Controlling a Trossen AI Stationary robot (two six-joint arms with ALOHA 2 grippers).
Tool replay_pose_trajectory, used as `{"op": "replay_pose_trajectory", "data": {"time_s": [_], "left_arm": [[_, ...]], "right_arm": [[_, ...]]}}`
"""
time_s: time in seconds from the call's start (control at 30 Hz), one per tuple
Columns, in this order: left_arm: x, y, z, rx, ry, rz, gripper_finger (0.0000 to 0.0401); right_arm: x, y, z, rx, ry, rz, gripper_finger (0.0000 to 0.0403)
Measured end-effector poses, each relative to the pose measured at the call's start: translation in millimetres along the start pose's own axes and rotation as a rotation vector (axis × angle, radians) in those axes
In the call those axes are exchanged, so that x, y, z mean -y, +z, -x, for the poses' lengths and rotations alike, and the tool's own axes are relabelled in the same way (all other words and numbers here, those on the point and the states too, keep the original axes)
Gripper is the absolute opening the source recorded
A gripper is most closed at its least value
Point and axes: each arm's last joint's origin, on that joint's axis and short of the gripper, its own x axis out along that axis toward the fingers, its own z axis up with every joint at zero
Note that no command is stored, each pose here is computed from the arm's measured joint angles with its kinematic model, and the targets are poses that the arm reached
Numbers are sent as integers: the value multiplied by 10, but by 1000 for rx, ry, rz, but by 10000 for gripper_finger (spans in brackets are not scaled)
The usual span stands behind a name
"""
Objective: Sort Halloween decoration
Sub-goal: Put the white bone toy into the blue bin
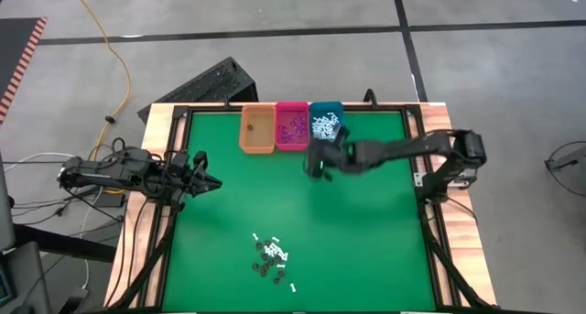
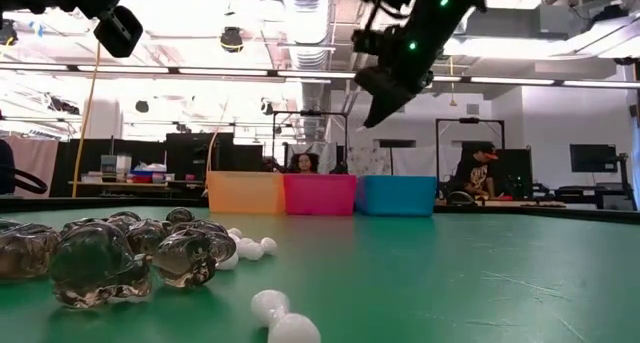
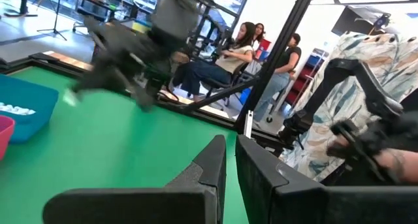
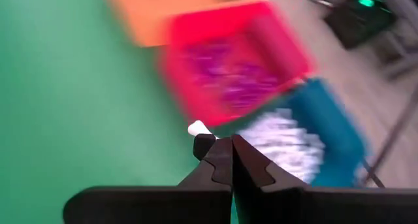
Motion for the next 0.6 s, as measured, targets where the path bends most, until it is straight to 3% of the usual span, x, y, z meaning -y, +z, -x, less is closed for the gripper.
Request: {"op": "replay_pose_trajectory", "data": {"time_s": [0.13,0.27,0.47,0.6], "left_arm": [[0,0,0,0,0,0,25],[0,0,0,-1,-2,1,25],[4,-2,0,-7,-14,3,25],[4,-3,0,-8,-15,3,25]], "right_arm": [[567,64,-255,-51,-105,-113,25],[950,27,-483,-121,-42,-211,55],[1160,-56,-670,-197,89,-311,131],[1155,-36,-635,-183,105,-306,170]]}}
